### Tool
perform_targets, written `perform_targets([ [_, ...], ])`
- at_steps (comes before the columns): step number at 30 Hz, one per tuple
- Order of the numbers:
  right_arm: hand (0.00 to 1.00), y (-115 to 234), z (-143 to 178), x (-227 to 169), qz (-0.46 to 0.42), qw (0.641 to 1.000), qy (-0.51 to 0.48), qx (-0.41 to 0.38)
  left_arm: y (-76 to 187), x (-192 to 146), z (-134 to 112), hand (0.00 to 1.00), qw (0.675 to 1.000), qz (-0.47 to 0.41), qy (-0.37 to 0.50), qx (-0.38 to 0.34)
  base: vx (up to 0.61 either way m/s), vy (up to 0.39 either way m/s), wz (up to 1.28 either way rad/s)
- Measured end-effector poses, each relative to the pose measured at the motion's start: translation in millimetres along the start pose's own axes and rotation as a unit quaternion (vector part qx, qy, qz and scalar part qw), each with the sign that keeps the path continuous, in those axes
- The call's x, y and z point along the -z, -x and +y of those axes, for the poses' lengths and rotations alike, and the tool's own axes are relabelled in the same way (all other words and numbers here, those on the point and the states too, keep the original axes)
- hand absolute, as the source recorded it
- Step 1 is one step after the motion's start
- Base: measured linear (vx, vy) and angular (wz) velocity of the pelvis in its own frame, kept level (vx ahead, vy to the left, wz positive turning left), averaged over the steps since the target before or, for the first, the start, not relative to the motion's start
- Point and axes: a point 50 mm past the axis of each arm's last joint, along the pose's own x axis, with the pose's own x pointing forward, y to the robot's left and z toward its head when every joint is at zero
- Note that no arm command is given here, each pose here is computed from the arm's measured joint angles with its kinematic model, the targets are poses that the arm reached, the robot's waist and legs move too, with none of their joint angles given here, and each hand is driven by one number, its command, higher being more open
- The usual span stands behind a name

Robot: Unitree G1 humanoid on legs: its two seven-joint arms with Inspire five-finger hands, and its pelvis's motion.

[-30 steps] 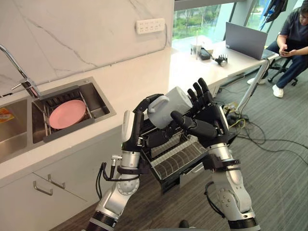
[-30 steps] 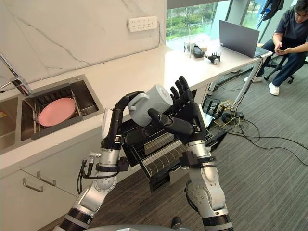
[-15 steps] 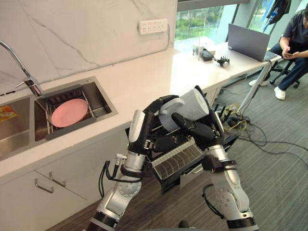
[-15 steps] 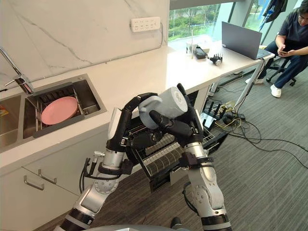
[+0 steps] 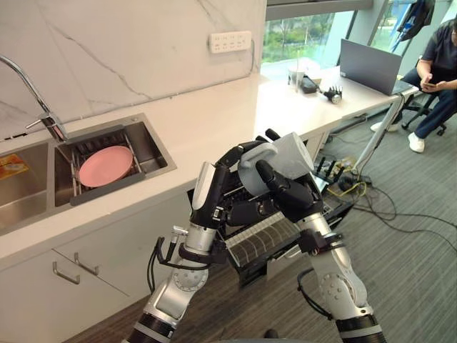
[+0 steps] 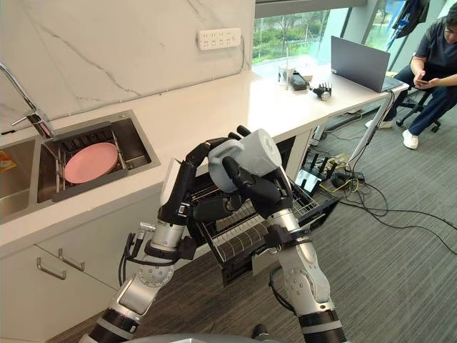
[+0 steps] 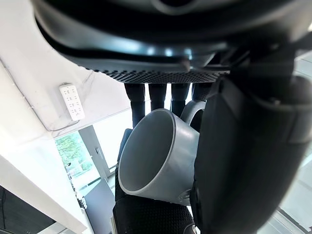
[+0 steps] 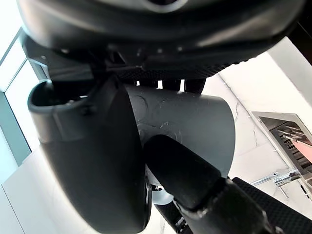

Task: Walk over to the sink, pick up the cup, carry it to the dishwasher, place the cup inside the dishwasher, then close the dishwasher door

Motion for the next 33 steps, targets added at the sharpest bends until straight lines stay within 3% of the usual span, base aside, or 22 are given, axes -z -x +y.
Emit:
perform_targets([
  [5,0.00,0,-1,0,0.000,1.000,0.000,0.008,1,1,0,0.00,1.000,0.003,-0.002,0.002,-0.01,0.013,0.00],
  [6,0.00,0,-1,0,-0.001,1.000,0.000,0.009,1,1,0,1.00,1.000,0.004,-0.002,0.002,0.00,0.000,0.00],
  [10,0.00,0,-2,-1,-0.008,1.000,0.001,0.021,1,0,-2,1.00,1.000,0.003,0.002,-0.001,0.00,0.007,0.01],
  [15,0.00,2,-20,-19,-0.063,0.993,0.000,0.102,10,1,-8,1.00,1.000,0.015,0.009,0.006,-0.02,0.025,0.09],
  [17,0.00,7,-32,-33,-0.096,0.986,0.008,0.135,15,6,1,1.00,0.999,0.033,0.001,-0.025,-0.02,0.024,0.09],
  [20,0.00,17,-48,-53,-0.144,0.974,0.016,0.174,29,18,30,1.00,0.988,0.079,-0.018,-0.131,-0.01,0.004,0.01],
  [22,0.00,27,-58,-63,-0.168,0.965,0.024,0.201,43,25,56,1.00,0.966,0.113,-0.036,-0.229,-0.02,0.012,0.07],
  [24,0.00,36,-65,-67,-0.174,0.959,0.033,0.222,56,29,68,1.00,0.950,0.134,-0.048,-0.279,-0.02,0.013,0.10],
  [31,0.00,58,-81,-60,-0.101,0.945,0.133,0.281,106,33,89,1.00,0.897,0.214,-0.112,-0.371,-0.01,0.018,0.21],
  [33,0.00,63,-89,-52,-0.065,0.939,0.156,0.300,123,37,97,1.00,0.865,0.247,-0.150,-0.410,0.00,0.014,0.12],
])
